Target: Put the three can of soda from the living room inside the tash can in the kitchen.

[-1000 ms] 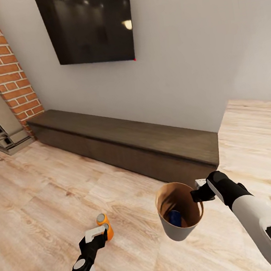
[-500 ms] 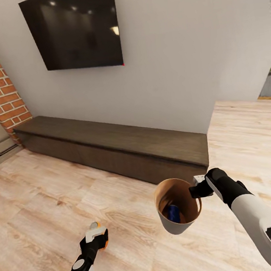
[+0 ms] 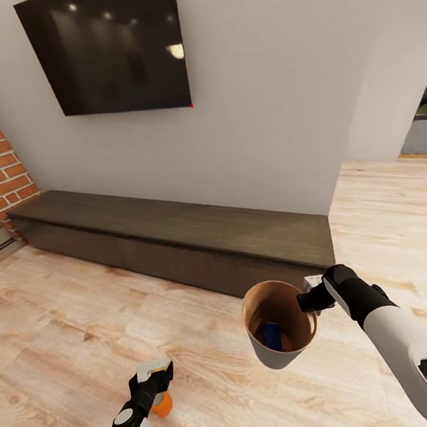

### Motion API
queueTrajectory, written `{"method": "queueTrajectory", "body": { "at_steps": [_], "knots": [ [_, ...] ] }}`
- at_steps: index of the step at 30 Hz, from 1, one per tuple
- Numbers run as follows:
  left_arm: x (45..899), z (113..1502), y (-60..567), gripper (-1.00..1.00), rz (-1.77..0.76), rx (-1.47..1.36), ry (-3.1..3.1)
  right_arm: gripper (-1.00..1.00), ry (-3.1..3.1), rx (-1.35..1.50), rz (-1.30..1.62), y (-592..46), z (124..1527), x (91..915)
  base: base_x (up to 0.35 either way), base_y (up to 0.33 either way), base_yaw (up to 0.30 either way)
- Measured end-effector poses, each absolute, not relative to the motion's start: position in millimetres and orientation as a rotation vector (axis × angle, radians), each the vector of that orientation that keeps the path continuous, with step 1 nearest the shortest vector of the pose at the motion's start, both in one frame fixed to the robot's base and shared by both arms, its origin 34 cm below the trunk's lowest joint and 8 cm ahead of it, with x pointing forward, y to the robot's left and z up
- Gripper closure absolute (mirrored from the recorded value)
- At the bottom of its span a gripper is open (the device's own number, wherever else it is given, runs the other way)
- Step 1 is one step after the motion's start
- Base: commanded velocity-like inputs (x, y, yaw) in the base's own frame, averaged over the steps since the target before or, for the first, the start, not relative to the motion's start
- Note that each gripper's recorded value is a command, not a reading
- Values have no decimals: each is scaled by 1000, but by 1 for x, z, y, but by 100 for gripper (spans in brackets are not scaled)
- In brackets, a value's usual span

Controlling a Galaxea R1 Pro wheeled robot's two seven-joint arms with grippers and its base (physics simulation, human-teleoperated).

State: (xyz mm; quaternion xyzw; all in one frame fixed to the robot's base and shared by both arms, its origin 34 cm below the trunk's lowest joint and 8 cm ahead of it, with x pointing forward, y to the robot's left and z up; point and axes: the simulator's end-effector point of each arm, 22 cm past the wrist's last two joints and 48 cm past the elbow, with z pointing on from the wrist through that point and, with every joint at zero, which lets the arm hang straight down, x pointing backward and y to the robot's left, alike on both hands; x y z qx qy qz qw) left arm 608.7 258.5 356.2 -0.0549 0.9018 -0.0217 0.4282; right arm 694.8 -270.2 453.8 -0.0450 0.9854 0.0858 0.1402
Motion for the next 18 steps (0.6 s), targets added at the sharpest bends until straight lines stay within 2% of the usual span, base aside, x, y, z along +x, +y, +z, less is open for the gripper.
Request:
{"method": "queueTrajectory", "body": {
  "at_steps": [18],
  "knots": [
    [604,336,260,-100,-54,-144,2253,100,2850,-134,249,-269,433,689,3,2,0]
  ]
}}
